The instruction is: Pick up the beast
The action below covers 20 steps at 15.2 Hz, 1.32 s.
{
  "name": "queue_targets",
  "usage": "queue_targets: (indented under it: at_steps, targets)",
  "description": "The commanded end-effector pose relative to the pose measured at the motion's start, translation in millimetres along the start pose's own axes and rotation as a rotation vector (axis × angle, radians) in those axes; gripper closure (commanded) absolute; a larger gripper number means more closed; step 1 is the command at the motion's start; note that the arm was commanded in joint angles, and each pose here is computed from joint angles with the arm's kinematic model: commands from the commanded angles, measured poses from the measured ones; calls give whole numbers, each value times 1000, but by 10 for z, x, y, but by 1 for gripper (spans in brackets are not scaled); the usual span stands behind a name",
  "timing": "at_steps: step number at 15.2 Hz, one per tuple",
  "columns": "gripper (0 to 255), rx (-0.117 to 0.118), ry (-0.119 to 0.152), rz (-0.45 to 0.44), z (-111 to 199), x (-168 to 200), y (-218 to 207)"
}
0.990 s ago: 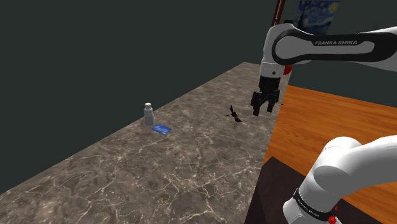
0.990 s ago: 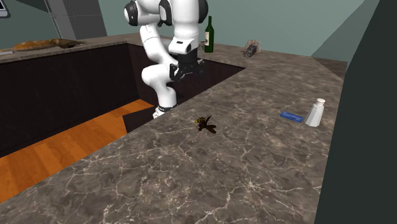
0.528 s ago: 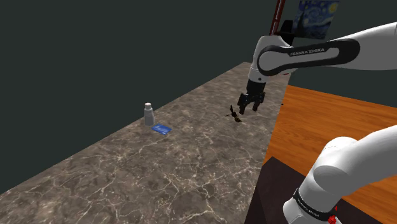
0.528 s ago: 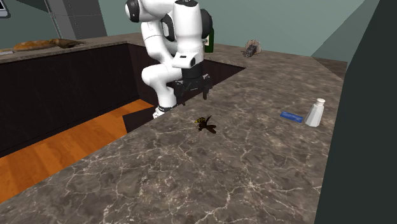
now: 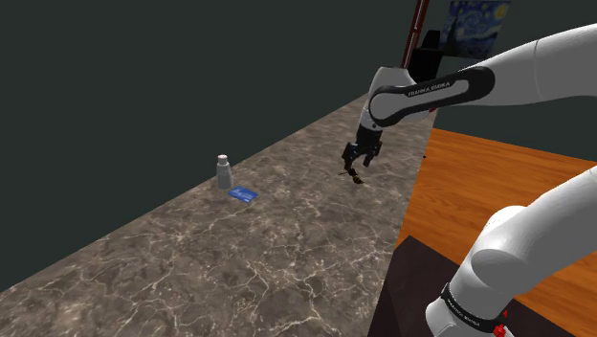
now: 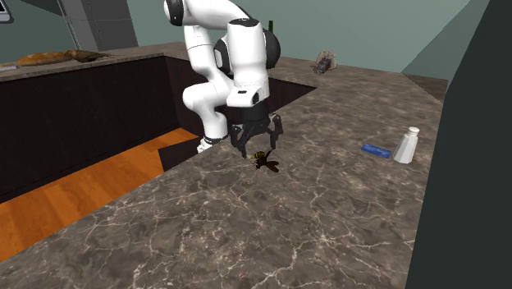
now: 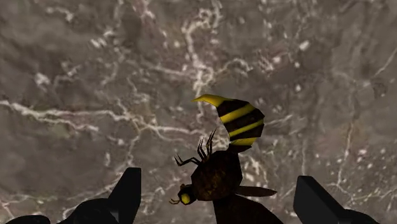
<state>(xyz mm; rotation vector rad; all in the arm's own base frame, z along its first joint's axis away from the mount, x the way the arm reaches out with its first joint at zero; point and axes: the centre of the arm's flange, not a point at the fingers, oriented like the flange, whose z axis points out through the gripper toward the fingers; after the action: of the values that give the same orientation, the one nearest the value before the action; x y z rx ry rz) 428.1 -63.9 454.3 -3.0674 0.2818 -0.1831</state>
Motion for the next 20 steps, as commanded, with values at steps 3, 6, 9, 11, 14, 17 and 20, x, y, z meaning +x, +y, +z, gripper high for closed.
queue_targets:
  at_steps: [3, 6, 9, 11, 14, 17, 20]
  targets:
    - [0, 0, 3, 0, 221, -8, 20]
    - [0, 0, 3, 0, 303, -18, 26]
    - [255, 0, 3, 0, 305, -21, 29]
    - [255, 0, 3, 0, 305, -22, 29]
    - [255, 0, 3, 0, 306, -22, 29]
    - [255, 0, 3, 0, 251, -12, 22]
    - [255, 0, 3, 0, 94, 6, 12]
